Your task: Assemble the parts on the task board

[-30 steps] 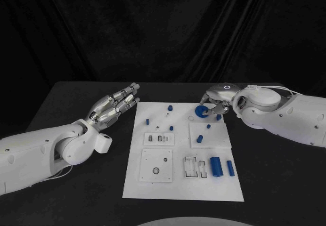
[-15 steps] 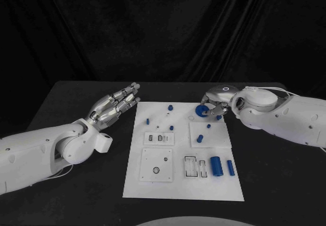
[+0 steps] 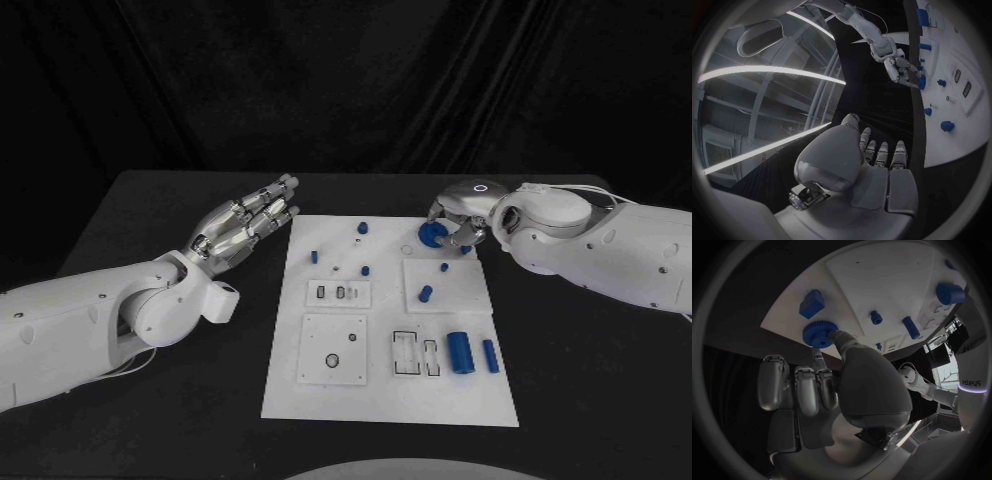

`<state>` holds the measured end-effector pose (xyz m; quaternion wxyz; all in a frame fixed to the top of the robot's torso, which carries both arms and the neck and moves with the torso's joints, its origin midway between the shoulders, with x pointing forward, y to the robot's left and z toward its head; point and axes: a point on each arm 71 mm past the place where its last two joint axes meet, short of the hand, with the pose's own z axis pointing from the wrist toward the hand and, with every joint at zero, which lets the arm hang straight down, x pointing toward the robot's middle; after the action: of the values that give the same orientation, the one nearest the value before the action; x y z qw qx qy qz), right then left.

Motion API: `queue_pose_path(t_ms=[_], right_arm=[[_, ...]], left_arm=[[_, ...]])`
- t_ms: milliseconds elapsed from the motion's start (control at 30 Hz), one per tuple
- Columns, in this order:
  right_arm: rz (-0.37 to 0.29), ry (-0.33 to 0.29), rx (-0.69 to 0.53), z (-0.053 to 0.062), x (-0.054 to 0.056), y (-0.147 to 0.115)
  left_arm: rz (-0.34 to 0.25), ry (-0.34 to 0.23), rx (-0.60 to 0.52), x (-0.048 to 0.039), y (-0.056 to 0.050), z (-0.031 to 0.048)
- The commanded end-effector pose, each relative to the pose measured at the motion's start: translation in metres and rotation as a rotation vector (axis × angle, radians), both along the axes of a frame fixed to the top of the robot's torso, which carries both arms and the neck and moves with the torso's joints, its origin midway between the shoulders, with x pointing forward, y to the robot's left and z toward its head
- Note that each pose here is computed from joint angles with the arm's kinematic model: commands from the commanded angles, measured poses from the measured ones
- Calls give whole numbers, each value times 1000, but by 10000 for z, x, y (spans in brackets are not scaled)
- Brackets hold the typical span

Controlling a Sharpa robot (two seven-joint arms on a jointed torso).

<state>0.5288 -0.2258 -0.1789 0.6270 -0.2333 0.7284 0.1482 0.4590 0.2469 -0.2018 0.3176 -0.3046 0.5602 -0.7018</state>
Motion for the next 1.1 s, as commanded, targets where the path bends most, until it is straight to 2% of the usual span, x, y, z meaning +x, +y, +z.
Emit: queue_pose_path(t_ms=[33, 267, 400, 533, 800, 1100], right_arm=[[15, -1, 0, -39, -45, 22], [62, -25, 29, 71, -117, 182], [119, -43, 50, 181, -173, 380], [173, -45, 60, 229, -217, 582], [243, -32, 58, 227, -221, 914], [279, -24, 51, 165, -159, 1167]], left_arm=[[-16, -14, -19, -12, -9, 13], [-16, -12, -17, -14, 1, 12], [-18, -10, -17, -12, -8, 9], [-23, -8, -17, -10, -24, 8], [-29, -6, -18, -1, -46, 2], [-35, -5, -19, 5, -67, 0]])
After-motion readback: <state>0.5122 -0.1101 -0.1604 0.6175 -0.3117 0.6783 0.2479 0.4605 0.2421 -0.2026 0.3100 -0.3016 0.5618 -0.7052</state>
